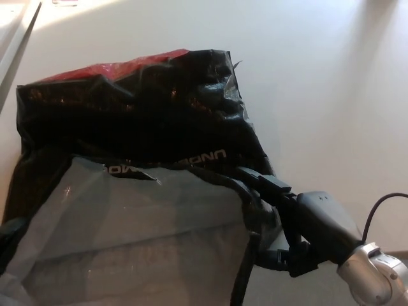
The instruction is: A plastic bag is kept infront of the robot in the middle of the desk and the robot uses both its hands to grab it from the top and lifts it up and then releases it.
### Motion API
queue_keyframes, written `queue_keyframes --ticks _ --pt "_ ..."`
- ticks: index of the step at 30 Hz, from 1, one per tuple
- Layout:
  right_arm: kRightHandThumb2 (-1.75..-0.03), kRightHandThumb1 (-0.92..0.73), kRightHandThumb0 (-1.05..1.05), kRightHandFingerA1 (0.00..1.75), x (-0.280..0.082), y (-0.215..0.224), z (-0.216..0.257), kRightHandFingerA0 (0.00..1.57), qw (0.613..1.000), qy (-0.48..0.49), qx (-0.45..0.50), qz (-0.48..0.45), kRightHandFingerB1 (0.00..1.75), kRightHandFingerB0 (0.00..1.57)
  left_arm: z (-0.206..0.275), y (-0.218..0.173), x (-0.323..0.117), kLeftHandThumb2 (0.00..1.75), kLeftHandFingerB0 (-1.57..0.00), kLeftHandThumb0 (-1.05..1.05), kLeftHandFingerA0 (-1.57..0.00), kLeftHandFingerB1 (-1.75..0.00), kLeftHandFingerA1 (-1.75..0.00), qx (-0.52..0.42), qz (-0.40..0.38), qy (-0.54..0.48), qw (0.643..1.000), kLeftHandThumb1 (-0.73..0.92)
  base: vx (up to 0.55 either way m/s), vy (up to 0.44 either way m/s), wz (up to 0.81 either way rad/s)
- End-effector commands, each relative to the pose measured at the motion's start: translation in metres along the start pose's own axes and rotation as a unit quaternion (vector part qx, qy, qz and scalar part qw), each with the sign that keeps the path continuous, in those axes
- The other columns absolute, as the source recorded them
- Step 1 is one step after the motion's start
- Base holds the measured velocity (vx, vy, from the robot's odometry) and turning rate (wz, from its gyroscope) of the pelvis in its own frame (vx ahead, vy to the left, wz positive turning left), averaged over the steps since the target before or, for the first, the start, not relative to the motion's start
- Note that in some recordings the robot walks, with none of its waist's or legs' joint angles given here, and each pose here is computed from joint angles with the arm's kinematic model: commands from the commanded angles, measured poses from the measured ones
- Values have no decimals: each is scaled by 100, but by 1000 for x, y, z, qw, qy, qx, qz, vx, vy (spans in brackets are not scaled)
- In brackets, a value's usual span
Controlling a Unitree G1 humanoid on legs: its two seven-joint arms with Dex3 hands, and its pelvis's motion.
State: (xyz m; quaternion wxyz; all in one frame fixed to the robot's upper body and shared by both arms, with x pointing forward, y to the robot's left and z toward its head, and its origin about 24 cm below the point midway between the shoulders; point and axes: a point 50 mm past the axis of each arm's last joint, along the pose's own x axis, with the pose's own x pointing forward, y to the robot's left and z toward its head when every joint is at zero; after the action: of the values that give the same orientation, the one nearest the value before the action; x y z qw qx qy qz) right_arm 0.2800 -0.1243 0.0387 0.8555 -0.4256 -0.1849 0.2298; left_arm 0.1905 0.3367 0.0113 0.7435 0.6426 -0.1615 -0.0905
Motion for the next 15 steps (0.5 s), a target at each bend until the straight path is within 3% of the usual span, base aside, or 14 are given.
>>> queue_keyframes --ticks 1,2,5,7,8,9,10,11,12,13,14,15 --pt "-75 -47 -77 160 5 -8 -1 112 1000 4 7 -23 7 19 12 -4 -1 58 -15 -26 -107 -29 -150 -57 37 -25 997 53 0 0 0" --pt "-75 -47 -77 161 6 -8 0 112 1000 3 8 -24 10 20 13 -3 1 62 -19 -32 -107 -33 -160 -69 46 -28 996 50 0 0 0" --pt "-74 -47 -79 161 8 -9 1 110 1000 0 11 -27 12 20 16 -2 7 63 -22 -35 -106 -34 -166 -89 58 -38 994 52 0 0 0" --pt "-74 -46 -76 159 10 -8 1 109 1000 -1 13 -27 16 18 16 1 10 65 -23 -38 -107 -35 -156 -89 58 -46 993 52 0 0 0" --pt "-75 -41 -68 152 10 -9 1 108 1000 -1 14 -27 31 9 16 2 11 67 -27 -37 -111 -37 -140 -90 55 -52 993 50 0 0 0" --pt "-85 -25 -34 121 9 -9 1 109 1000 -1 15 -27 48 0 17 3 14 67 -33 -35 -113 -40 -131 -90 51 -63 993 48 0 0 0" --pt "-54 -43 -64 175 10 -9 0 81 999 -1 16 -29 31 21 17 4 17 67 -36 -34 -113 -40 -130 -85 49 -72 993 49 0 0 0" --pt "-54 -43 -64 175 10 -10 0 81 999 0 16 -29 31 21 17 5 19 67 -36 -34 -113 -40 -130 -84 50 -75 992 49 0 0 0" --pt "-76 -40 -64 150 11 -10 0 115 999 -1 17 -31 48 30 18 6 20 65 -40 -34 -109 -41 -136 -85 50 -79 992 49 0 0 0" --pt "-81 -42 -61 147 11 -11 0 120 999 0 18 -32 58 51 19 7 24 58 -57 -23 -102 -44 -161 -87 52 -88 991 52 0 0 0" --pt "-81 -42 -61 147 12 -11 0 120 999 1 17 -32 58 51 20 9 27 58 -57 -23 -102 -44 -161 -89 55 -94 990 52 0 0 0" --pt "-58 -57 -52 175 13 -12 0 77 999 0 16 -31 90 72 21 12 34 56 -74 -19 -97 -53 -173 -92 48 -104 989 54 0 0 0"
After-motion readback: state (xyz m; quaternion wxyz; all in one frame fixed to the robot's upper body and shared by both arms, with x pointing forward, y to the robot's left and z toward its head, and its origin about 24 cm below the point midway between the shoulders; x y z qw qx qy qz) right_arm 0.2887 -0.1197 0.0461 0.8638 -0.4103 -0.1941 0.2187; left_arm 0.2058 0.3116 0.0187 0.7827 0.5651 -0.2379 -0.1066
